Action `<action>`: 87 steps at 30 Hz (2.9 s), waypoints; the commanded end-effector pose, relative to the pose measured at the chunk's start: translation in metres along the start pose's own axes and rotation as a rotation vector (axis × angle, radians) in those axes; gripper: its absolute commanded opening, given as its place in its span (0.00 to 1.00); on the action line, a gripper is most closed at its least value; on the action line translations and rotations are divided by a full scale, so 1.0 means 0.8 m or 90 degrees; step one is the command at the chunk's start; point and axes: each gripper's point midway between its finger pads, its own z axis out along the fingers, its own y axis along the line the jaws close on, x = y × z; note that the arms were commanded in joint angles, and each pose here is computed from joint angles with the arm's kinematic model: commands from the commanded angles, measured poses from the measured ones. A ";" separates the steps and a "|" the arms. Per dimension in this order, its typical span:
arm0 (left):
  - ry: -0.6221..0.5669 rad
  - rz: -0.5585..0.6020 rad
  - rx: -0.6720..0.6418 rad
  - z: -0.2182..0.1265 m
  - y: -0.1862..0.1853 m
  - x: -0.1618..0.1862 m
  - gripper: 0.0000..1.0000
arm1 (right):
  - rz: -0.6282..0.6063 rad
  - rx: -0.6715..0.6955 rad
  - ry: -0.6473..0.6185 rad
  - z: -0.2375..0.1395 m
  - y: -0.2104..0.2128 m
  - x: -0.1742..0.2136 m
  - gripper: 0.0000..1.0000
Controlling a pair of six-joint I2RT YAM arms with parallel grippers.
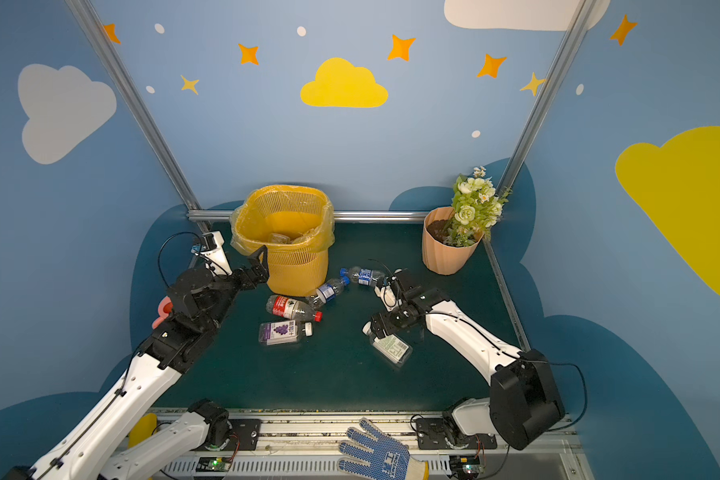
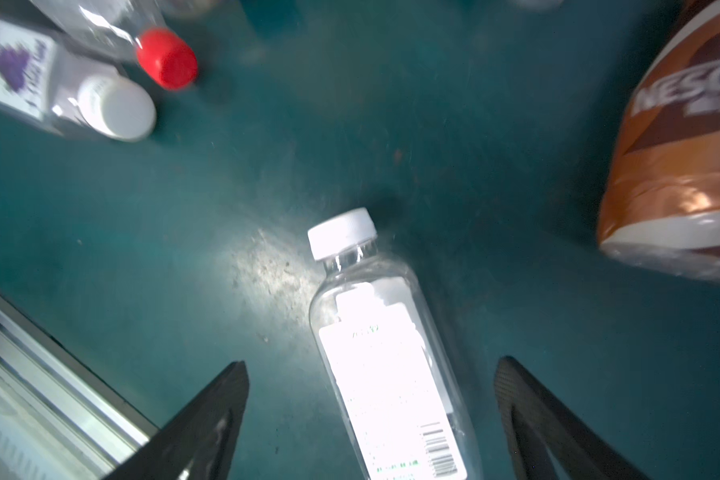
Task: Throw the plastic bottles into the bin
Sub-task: 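Hold the left gripper by the bin while the right reaches toward the other white-capped bottle, then lower the right gripper and close it on the white-capped clear bottle, then lift the clear bottle over the bin and open the right gripper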
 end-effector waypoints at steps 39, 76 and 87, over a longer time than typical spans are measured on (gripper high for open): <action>-0.009 0.001 -0.013 -0.011 0.010 -0.003 1.00 | -0.137 0.130 0.269 0.078 0.002 0.055 0.50; 0.105 -0.019 -0.217 -0.044 0.111 0.096 1.00 | -0.128 -0.154 -0.904 -0.436 0.128 -0.274 0.42; 0.148 -0.040 -0.225 -0.056 0.124 0.132 1.00 | -0.155 -0.380 -0.716 -0.341 0.219 -0.401 0.49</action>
